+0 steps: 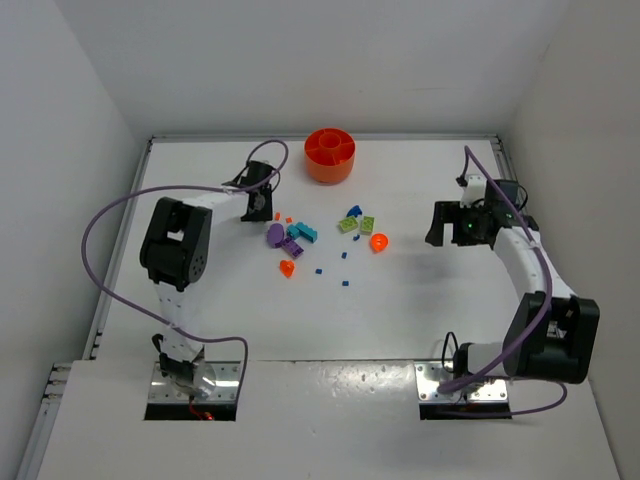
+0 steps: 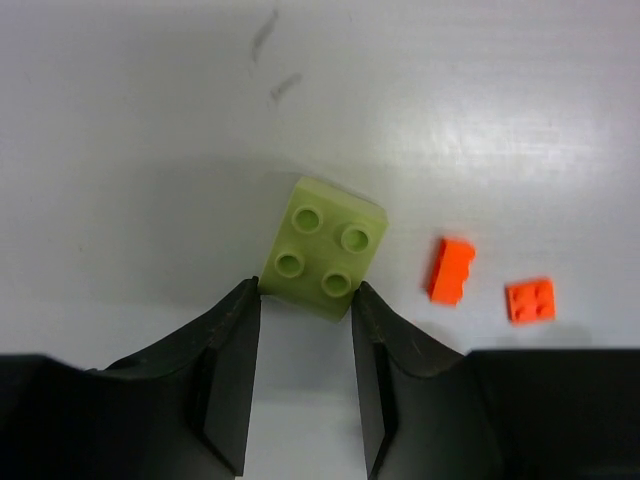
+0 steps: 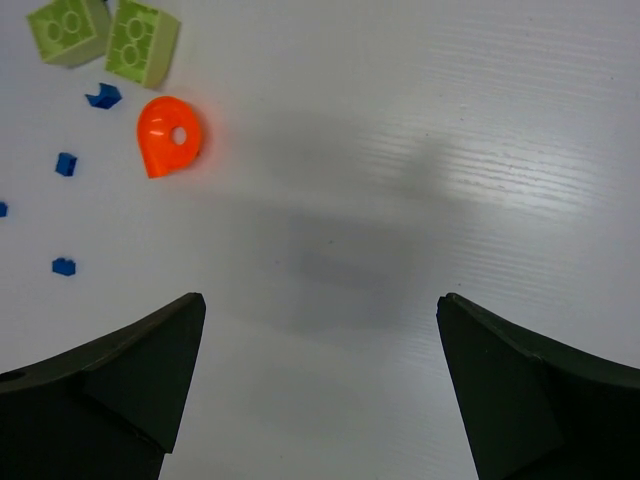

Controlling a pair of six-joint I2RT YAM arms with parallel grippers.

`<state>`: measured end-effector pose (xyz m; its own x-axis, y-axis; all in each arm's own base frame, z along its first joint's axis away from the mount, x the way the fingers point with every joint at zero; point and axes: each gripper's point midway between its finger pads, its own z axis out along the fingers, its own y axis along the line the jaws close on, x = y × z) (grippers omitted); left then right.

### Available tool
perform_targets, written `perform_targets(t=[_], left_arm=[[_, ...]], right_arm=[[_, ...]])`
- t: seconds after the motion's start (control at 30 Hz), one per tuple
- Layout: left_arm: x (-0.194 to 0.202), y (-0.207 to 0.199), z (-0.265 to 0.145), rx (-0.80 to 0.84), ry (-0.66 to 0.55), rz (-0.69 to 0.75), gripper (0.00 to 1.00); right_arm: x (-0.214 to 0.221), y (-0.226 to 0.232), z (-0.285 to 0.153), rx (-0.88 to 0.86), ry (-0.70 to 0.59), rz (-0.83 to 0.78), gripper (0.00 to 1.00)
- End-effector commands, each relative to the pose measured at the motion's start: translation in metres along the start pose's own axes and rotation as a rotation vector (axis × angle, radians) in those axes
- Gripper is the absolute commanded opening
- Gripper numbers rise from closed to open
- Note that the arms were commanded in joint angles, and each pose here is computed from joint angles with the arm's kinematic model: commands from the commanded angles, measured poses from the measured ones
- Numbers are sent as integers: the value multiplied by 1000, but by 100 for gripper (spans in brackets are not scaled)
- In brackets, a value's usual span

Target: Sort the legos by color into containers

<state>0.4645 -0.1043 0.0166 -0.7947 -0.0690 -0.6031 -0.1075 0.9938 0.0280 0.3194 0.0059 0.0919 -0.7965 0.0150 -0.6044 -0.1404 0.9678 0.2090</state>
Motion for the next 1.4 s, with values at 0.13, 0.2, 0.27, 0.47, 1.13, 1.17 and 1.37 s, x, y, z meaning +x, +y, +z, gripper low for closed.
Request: perform_targets(t=[0.13, 0.2, 0.27, 0.47, 1.13, 1.17, 1.37], left_arm=[[23, -31, -78, 201, -58, 282, 0], [22, -44, -104, 273, -120, 331, 0], [18, -51, -119, 322, -158, 353, 0], [20, -101, -184, 579, -261, 425, 0], [49, -190, -252, 828, -290, 557, 0], [49, -190, -252, 828, -290, 557, 0], [56, -196, -252, 836, -272, 574, 0]], right_arm=[[-29, 75, -38, -369, -138, -99, 99], [-35, 99, -40, -498, -90, -47, 99], [-39, 113, -40, -581, -55, -21, 95], [-55, 165, -39, -808, 33, 82, 92], [-36, 239, -13, -991, 266, 129, 83], [-33, 241, -9, -995, 274, 125, 82], [-30, 249, -7, -1028, 307, 135, 78]])
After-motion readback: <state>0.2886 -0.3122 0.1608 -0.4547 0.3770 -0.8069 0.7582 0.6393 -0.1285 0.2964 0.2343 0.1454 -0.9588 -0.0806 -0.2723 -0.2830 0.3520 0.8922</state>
